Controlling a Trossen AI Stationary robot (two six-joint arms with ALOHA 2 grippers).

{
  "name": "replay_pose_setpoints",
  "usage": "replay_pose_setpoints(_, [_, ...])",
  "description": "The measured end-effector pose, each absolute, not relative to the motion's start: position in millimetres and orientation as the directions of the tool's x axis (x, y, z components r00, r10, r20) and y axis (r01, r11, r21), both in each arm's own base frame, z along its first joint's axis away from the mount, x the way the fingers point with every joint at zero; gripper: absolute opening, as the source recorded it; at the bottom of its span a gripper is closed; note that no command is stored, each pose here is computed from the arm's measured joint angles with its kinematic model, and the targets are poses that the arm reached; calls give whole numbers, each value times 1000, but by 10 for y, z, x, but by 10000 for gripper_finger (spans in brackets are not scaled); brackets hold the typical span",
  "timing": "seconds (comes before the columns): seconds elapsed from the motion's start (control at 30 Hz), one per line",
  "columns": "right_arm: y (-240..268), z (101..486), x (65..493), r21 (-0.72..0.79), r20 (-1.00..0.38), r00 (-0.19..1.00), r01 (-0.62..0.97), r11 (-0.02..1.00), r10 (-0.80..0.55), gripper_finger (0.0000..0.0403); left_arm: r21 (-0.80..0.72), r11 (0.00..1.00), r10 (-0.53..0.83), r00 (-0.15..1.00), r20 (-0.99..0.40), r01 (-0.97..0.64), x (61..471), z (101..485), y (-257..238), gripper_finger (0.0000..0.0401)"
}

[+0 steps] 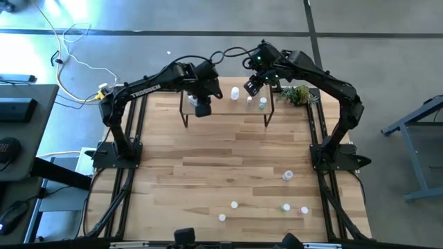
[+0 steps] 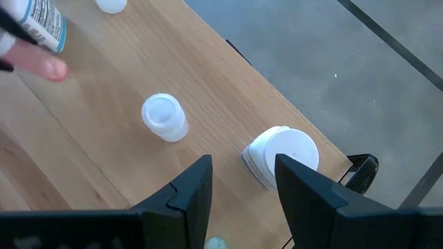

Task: Pick and place medicine bottles onto shelf by color
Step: Put the top left red transparent pill bottle on the shelf

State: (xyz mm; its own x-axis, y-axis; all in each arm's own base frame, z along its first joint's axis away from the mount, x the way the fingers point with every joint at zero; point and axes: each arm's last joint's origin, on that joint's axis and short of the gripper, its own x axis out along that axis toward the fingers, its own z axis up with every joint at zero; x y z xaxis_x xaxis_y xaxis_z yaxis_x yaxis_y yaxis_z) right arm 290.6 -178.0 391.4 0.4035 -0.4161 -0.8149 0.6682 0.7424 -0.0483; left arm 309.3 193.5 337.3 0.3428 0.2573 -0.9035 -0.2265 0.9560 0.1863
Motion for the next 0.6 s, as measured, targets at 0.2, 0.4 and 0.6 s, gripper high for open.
replay_pose_setpoints(0.2, [-1779,3914,2907,-45,-815,406,667,744,-413,149,142,968,206,326,-923,-208,3138,3273,1946,104])
replay_pose_setpoints(0.4, [-1778,3914,2908,-45,-815,406,667,744,-413,149,138,969,199,313,-929,-207,3163,3221,1966,104])
replay_pose_setpoints(0.6, [-1778,3914,2908,-32,-815,405,681,731,-414,149,151,971,203,311,-928,-185,3162,3221,1968,104])
